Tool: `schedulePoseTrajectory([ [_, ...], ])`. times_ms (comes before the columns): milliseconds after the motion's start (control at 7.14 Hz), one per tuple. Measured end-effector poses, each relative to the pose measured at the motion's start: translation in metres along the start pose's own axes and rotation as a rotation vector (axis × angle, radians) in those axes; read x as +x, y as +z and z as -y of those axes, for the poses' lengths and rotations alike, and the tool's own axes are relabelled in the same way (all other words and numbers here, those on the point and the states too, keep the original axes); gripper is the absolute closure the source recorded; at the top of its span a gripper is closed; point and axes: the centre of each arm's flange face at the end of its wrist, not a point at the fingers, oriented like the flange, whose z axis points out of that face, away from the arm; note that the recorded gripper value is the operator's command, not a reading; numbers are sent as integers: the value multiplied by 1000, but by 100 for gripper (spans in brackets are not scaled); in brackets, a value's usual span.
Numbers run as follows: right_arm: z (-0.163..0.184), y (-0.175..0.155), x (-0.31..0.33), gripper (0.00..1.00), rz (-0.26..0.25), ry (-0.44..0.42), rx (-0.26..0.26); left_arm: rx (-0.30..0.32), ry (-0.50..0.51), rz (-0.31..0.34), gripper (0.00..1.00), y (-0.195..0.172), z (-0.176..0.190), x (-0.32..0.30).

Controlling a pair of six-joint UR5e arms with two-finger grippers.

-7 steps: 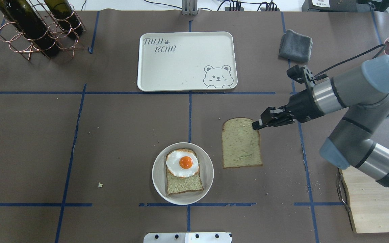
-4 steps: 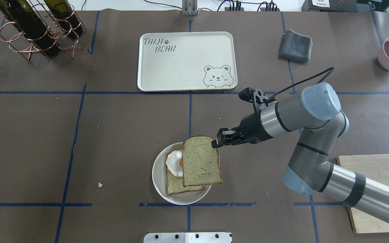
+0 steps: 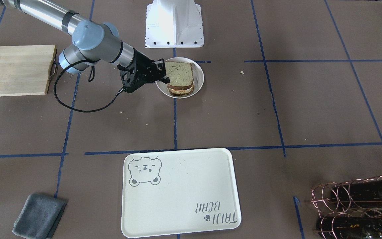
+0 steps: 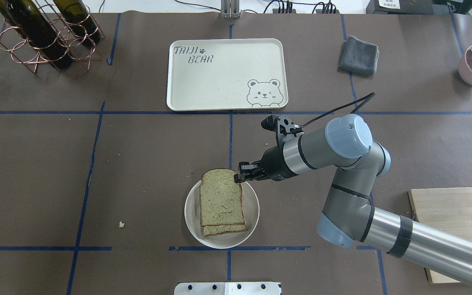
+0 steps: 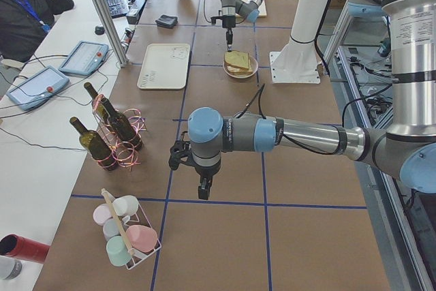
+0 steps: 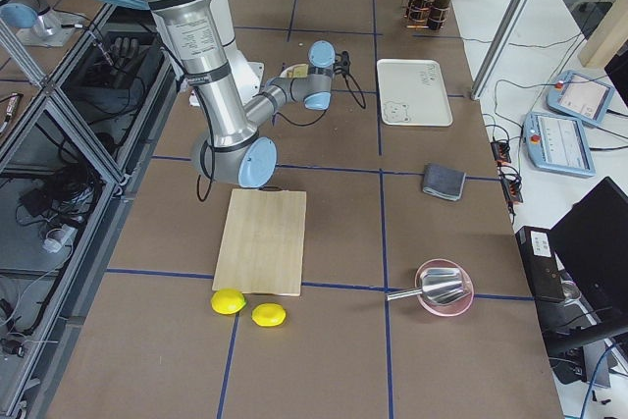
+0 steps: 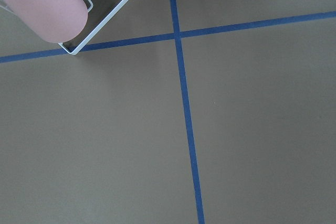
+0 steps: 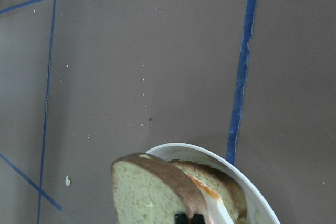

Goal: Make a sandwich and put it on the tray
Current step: 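Lower the bread onto the egg toast and open the right gripper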

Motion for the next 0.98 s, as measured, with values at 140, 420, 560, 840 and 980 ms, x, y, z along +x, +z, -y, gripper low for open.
schedulePoseTrajectory([
  [140, -3, 7, 2, 100, -8, 1, 2, 0, 0, 0, 0, 0, 0, 0],
  [420, -6, 13, 6, 100, -17, -3, -2, 1, 1, 0, 0, 0, 0, 0],
  [560, -8, 13, 8, 100, -19, -3, -6, 2, 2, 0, 0, 0, 0, 0],
  [840, -9, 14, 10, 0, -20, -4, -8, 4, 4, 1, 0, 0, 0, 0],
  [980, -8, 12, 10, 0, -21, -4, 1, 4, 4, 1, 0, 0, 0, 0],
])
